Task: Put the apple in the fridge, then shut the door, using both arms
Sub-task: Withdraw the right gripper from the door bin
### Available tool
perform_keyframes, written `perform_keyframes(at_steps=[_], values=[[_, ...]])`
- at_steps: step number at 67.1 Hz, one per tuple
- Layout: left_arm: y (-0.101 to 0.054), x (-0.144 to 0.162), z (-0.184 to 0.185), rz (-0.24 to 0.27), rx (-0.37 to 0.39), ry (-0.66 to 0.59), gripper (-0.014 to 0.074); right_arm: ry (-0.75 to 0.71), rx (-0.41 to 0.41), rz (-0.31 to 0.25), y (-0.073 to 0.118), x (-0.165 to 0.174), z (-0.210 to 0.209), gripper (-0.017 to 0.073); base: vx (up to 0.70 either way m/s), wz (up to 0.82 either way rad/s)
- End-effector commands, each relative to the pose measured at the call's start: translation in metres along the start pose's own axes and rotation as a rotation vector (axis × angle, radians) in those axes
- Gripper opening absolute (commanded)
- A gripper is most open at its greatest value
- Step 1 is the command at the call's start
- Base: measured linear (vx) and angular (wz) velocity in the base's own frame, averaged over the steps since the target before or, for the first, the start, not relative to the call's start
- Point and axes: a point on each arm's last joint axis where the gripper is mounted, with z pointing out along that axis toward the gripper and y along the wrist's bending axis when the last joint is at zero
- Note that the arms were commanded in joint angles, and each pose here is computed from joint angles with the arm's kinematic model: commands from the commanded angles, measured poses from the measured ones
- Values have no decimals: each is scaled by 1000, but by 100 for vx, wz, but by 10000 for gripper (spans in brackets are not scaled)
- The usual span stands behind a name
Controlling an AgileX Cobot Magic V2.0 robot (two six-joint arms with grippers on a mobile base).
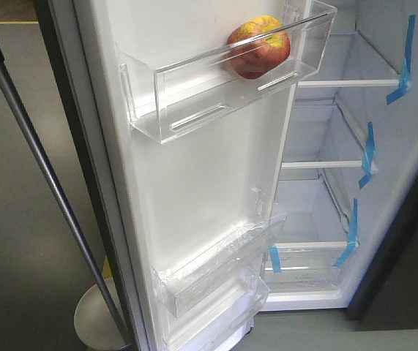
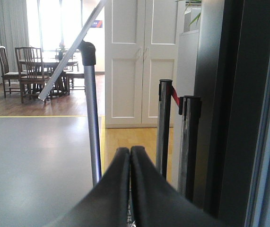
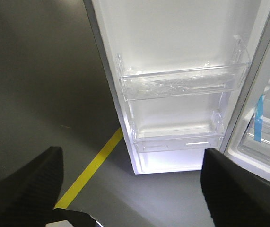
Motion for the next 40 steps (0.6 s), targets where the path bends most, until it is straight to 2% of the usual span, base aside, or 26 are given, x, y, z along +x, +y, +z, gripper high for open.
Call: perform_keyframes(at_steps=[1, 11, 30, 32, 37, 40], values=[[-1, -13, -2, -13, 11, -105, -6, -45, -5, 17, 2, 0, -4, 569, 0, 0], [-1, -13, -2, -13, 11, -105, -6, -20, 8, 16, 1, 13, -4, 569, 0, 0], [-1, -15, -2, -15, 12, -126, -6, 2, 0, 14, 2, 17, -4, 569, 0, 0], [-1, -16, -2, -27, 13, -130, -6, 6, 0, 13, 2, 17, -4, 569, 0, 0], [-1, -17, -2, -104, 15, -139, -6, 6, -1, 13, 2, 17, -4, 569, 0, 0], [-1, -18, -3, -133, 15, -140, -6, 6, -1, 13, 2, 17, -4, 569, 0, 0]])
